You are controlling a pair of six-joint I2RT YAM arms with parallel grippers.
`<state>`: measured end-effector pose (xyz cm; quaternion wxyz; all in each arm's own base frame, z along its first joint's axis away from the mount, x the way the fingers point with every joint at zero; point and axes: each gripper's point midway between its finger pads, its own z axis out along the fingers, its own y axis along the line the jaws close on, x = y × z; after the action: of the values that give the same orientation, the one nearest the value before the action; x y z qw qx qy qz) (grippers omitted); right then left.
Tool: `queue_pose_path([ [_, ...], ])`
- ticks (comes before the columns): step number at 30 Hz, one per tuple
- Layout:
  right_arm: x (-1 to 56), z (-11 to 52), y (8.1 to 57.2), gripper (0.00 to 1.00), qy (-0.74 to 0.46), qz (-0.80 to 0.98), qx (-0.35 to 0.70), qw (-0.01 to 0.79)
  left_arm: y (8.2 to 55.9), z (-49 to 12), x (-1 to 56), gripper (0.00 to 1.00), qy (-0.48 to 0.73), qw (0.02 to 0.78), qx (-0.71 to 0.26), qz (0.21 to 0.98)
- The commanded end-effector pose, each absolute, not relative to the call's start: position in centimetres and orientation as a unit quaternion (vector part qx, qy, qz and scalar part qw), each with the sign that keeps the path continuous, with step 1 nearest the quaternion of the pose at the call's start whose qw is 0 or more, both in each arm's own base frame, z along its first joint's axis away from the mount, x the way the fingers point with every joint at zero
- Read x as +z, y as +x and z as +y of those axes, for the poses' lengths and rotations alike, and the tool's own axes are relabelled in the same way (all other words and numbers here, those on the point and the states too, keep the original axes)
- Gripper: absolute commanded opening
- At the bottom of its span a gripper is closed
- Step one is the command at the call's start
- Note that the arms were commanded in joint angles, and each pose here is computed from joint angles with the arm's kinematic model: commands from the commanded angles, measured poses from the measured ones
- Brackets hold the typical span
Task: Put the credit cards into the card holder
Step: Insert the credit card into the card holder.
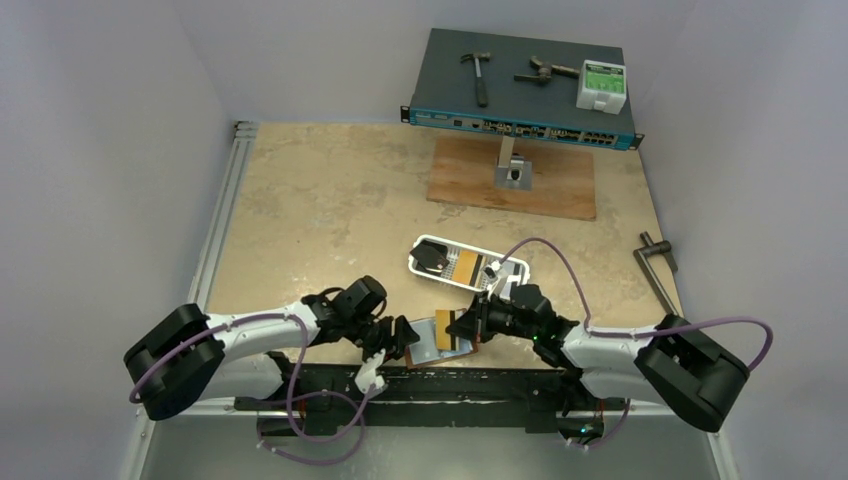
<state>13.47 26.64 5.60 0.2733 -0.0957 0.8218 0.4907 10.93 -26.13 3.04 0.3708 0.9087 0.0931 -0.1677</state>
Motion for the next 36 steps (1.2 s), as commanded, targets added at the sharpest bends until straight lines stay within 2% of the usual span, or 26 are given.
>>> queue_pose_path([
  [1, 6.1, 26.9, 13.3, 0.00, -0.094, 0.807, 0.514, 0.275, 10.6, -26.2, 2.9, 0.49, 0.917, 0.358, -0.164, 0.067],
  [11, 5.6, 27.1, 13.1, 0.00, -0.088, 0.807, 0.520, 0.266, 10.3, -24.6, 1.1, 0.51, 0.936, 0.310, -0.155, 0.062],
  [17, 5.5, 26.4, 13.0, 0.00, -0.075, 0.811, 0.514, 0.270, 10.0, -23.6, 0.3, 0.43, 0.945, 0.282, -0.153, 0.059],
  [27, 5.3, 25.9, 12.9, 0.00, -0.068, 0.813, 0.508, 0.277, 9.7, -22.7, -0.5, 0.47, 0.953, 0.259, -0.149, 0.045],
  [36, 4.7, 26.0, 13.0, 0.00, -0.064, 0.817, 0.506, 0.270, 9.5, -22.6, -0.6, 0.43, 0.955, 0.253, -0.147, 0.047],
])
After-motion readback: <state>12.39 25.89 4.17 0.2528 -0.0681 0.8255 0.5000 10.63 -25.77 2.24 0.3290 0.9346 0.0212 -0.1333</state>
